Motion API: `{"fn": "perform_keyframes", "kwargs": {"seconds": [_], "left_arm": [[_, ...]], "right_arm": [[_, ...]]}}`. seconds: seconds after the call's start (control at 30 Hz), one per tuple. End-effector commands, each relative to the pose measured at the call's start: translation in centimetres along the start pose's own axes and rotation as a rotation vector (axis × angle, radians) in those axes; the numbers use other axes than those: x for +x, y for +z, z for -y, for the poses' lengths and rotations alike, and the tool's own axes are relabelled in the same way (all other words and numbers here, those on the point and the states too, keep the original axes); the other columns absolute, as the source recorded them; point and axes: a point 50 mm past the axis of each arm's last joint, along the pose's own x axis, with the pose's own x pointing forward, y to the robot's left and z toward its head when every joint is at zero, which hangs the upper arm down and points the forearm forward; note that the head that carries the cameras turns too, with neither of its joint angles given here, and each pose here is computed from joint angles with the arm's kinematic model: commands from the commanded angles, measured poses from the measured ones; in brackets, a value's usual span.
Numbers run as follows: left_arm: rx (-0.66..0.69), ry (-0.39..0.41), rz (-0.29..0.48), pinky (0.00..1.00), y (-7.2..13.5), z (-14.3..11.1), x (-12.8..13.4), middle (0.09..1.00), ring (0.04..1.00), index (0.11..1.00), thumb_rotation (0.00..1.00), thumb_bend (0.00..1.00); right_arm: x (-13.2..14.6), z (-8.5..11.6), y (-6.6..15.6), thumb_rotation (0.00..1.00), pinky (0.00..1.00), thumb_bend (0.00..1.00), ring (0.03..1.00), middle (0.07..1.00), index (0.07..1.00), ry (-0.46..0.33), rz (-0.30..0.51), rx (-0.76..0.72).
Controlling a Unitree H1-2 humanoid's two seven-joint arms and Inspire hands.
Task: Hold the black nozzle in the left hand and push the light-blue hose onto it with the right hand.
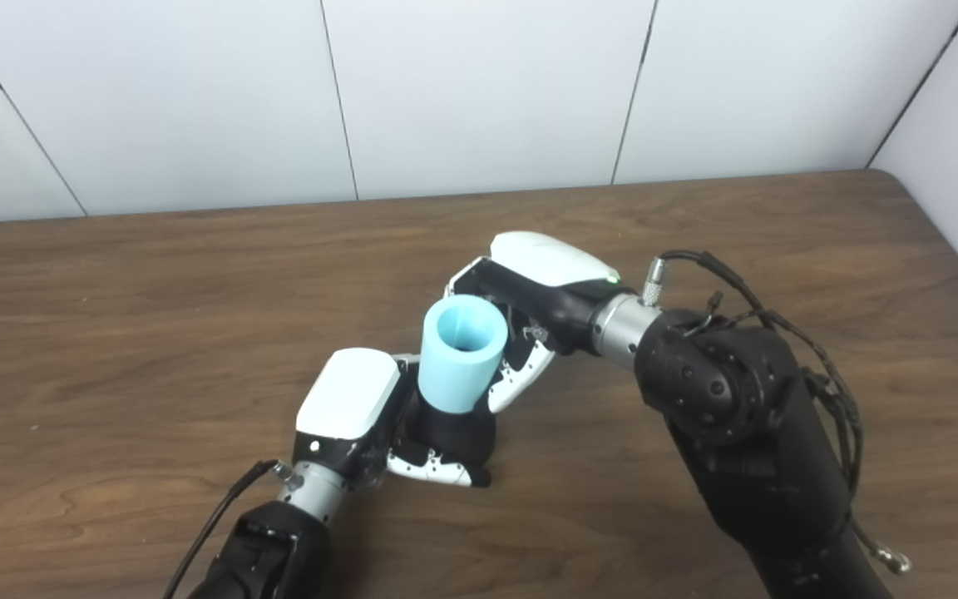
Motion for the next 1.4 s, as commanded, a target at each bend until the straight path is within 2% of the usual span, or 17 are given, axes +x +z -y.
{"fn": "perform_keyframes", "kwargs": {"seconds": [0.0, 0.17, 0.2, 0.23, 0.27, 0.3, 0.33, 0.37, 0.5, 0.73, 0.77, 0.87, 0.97, 1.1, 1.17, 1.27, 1.37], "left_arm": [[-0.05, -0.273, 0.015, 0.49, 1.0, 4.4, -2.0, 0.534, 0.497, 0.461, 0.0, 0.5], [-0.044, -0.271, 0.014, 0.48, 1.0, 4.5, -2.0, 0.525, 0.489, 0.47, 0.0, 0.5], [-0.044, -0.271, 0.014, 0.48, 0.9, 4.5, -2.0, 0.529, 0.489, 0.467, 0.0, 0.5], [-0.043, -0.271, 0.013, 0.47, 0.9, 4.5, -2.0, 0.526, 0.482, 0.469, 0.0, 0.5], [-0.043, -0.272, 0.013, 0.46, 0.9, 4.5, -2.1, 0.521, 0.478, 0.471, 0.0, 0.5], [-0.045, -0.275, 0.012, 0.46, 1.0, 4.5, -2.0, 0.518, 0.476, 0.472, 0.0, 0.5], [-0.048, -0.28, 0.011, 0.46, 1.0, 4.5, -2.1, 0.523, 0.486, 0.468, 0.0, 0.5], [-0.051, -0.283, 0.01, 0.47, 1.0, 4.5, -2.1, 0.529, 0.488, 0.463, 0.0, 0.5], [-0.054, -0.291, 0.01, 0.48, 1.0, 4.6, -2.1, 0.535, 0.486, 0.462, 0.0, 0.5], [-0.059, -0.299, 0.008, 0.46, 1.1, 4.6, -2.1, 0.524, 0.471, 0.47, 0.0, 0.5], [-0.059, -0.3, 0.007, 0.47, 1.1, 4.6, -2.1, 0.533, 0.475, 0.466, 0.0, 0.5], [-0.062, -0.305, 0.004, 0.48, 1.1, 4.6, -2.1, 0.539, 0.481, 0.46, 0.0, 0.5], [-0.057, -0.303, 0.006, 0.46, 1.1, 4.6, -2.1, 0.53, 0.469, 0.467, 0.0, 0.5], [-0.055, -0.298, 0.007, 0.47, 1.0, 4.6, -2.2, 0.534, 0.477, 0.466, 0.0, 0.5], [-0.05, -0.296, 0.01, 0.46, 0.9, 4.5, -2.2, 0.529, 0.472, 0.469, 0.0, 0.5], [-0.053, -0.295, 0.008, 0.45, 0.8, 4.5, -2.2, 0.51, 0.453, 0.474, 0.0, 0.5], [-0.05, -0.304, 0.006, 0.45, 0.8, 4.5, -2.2, 0.504, 0.446, 0.474, 0.0, 0.5]], "right_arm": [[0.0, 0.5, -0.1, 0.0, 0.28, 0.49, 0.386, 0.512, 0.541, 0.004, -0.004, -0.005], [-0.1, 0.5, 0.0, 0.0, 0.32, 0.49, 0.402, 0.508, 0.554, -0.044, -0.012, 0.03], [-0.2, 0.5, 0.2, 0.0, 0.37, 0.5, 0.4, 0.505, 0.557, -0.051, -0.011, 0.03], [-0.2, 0.5, 0.2, 0.09, 0.42, 0.71, 0.481, 0.569, 0.624, -0.057, -0.008, 0.032], [-0.2, 0.5, 0.3, 0.14, 0.45, 0.78, 0.518, 0.603, 0.66, -0.06, -0.006, 0.034], [-0.3, 0.6, 0.3, 0.16, 0.46, 0.82, 0.537, 0.62, 0.678, -0.062, 0.002, 0.044], [-0.5, 0.6, 0.3, 0.31, 0.5, 0.85, 0.612, 0.703, 0.781, -0.065, 0.009, 0.052], [-0.5, 0.6, 0.3, 0.4, 0.53, 0.87, 0.665, 0.755, 0.852, -0.067, 0.014, 0.058], [-0.8, 0.9, 0.4, 0.57, 0.62, 0.9, 0.774, 0.867, 0.989, -0.086, 0.017, 0.074], [-1.2, 1.4, 0.3, 0.47, 0.61, 0.9, 0.778, 0.845, 0.978, -0.112, 0.014, 0.079], [-1.2, 1.4, 0.2, 0.47, 0.49, 0.9, 0.677, 0.844, 0.973, -0.115, 0.01, 0.076], [-1.6, 1.5, 0.0, 0.45, 0.36, 0.9, 0.564, 0.859, 0.977, -0.121, -0.003, 0.078], [-2.4, 1.7, -0.5, 0.45, 0.46, 0.92, 0.673, 0.903, 0.976, -0.125, -0.005, 0.082], [-4.4, 2.1, -0.7, 0.5, 0.42, 0.95, 0.616, 0.908, 0.991, -0.128, 0.01, 0.062], [-5.7, 2.2, -0.5, 0.51, 0.51, 0.94, 0.684, 0.91, 0.997, -0.14, 0.022, 0.051], [-7.0, 2.1, 0.1, 0.53, 0.78, 0.9, 0.897, 0.887, 0.984, -0.169, 0.042, 0.034], [-7.8, 1.7, 0.9, 0.59, 0.86, 0.86, 0.967, 0.921, 0.955, -0.205, 0.081, 0.01]]}}
